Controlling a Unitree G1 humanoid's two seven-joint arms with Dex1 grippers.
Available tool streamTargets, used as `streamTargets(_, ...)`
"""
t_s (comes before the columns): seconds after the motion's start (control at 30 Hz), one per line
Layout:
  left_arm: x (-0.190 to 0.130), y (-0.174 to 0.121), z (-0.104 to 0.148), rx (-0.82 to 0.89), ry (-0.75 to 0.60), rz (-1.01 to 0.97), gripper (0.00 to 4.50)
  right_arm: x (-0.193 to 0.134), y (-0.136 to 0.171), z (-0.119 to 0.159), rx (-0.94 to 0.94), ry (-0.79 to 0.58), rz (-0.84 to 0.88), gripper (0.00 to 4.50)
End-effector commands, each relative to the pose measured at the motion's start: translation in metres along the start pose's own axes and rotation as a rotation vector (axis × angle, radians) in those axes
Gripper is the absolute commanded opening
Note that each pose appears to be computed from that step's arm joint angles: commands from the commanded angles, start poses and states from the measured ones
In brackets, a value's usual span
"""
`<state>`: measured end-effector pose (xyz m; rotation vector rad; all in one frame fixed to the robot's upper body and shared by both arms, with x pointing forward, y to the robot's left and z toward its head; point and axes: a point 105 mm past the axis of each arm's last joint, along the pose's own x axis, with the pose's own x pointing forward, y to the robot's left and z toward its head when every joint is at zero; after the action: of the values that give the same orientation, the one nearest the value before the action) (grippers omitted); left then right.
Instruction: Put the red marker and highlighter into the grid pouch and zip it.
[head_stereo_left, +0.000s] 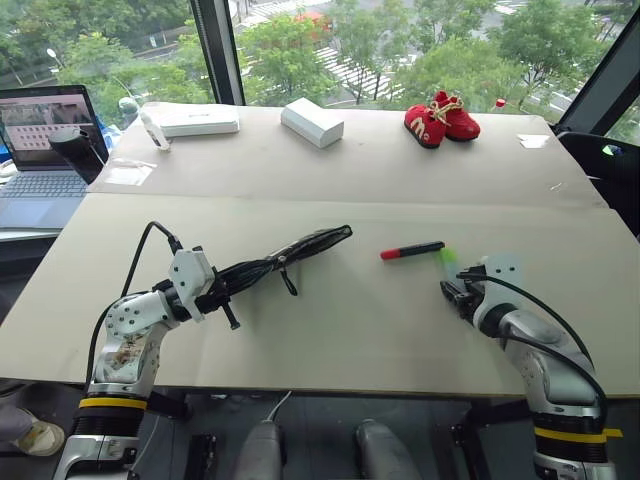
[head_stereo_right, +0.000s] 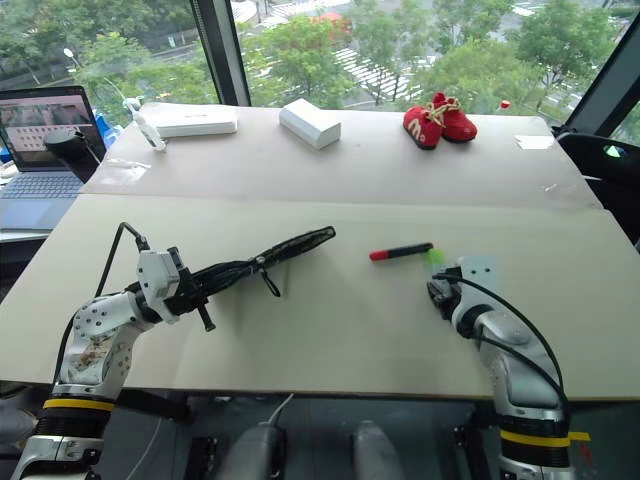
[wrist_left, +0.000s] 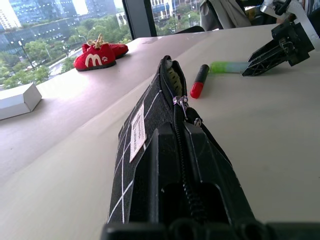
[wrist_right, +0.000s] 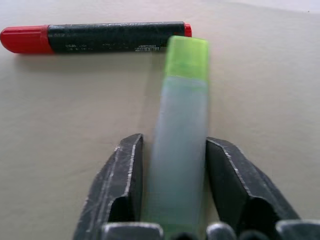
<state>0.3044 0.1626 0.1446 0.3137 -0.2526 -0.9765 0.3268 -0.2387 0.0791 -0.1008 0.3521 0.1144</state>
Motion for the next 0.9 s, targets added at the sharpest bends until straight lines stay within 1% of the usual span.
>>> streamTargets(0.03,0.001,0.008,0.019,0.050,-0.050,0.009,0.00,-0.001,-0.018,-0.021,0.011,0.066,-0.084,1.08)
streamTargets(0.13,0.002,0.008,0.021,0.054,-0.053,0.000,0.00,-0.001,-0.025,-0.017,0.007,0.046,-0.115,1.08)
streamTargets(0.33,0.003,0.009,0.023,0.054,-0.056,-0.011,0.00,-0.004,-0.029,-0.010,-0.009,0.009,-0.119,1.08)
streamTargets(0.43,0.004,0.009,0.023,0.049,-0.057,-0.015,0.00,-0.004,-0.029,0.010,-0.057,-0.091,-0.090,1.08)
streamTargets(0.5,0.004,0.010,0.021,0.043,-0.054,-0.019,0.00,-0.005,-0.011,0.032,-0.102,-0.191,0.031,1.08)
streamTargets(0.57,0.003,0.009,0.020,0.039,-0.048,-0.026,0.00,-0.008,-0.002,0.053,-0.156,-0.279,0.107,1.08)
streamTargets(0.63,0.003,0.009,0.019,0.034,-0.045,-0.030,0.00,-0.014,0.005,0.080,-0.274,-0.391,0.177,1.08)
streamTargets(0.7,0.004,0.009,0.019,0.032,-0.043,-0.037,0.00,-0.018,0.015,0.101,-0.393,-0.472,0.246,1.08)
streamTargets(0.77,0.004,0.008,0.018,0.031,-0.041,-0.042,0.00,-0.024,0.032,0.117,-0.575,-0.537,0.343,1.08)
streamTargets(0.83,0.004,0.007,0.018,0.030,-0.041,-0.045,0.00,-0.027,0.044,0.123,-0.693,-0.568,0.415,1.08)
streamTargets(0.9,0.005,0.007,0.018,0.030,-0.041,-0.046,0.00,-0.029,0.057,0.124,-0.797,-0.581,0.496,1.08)
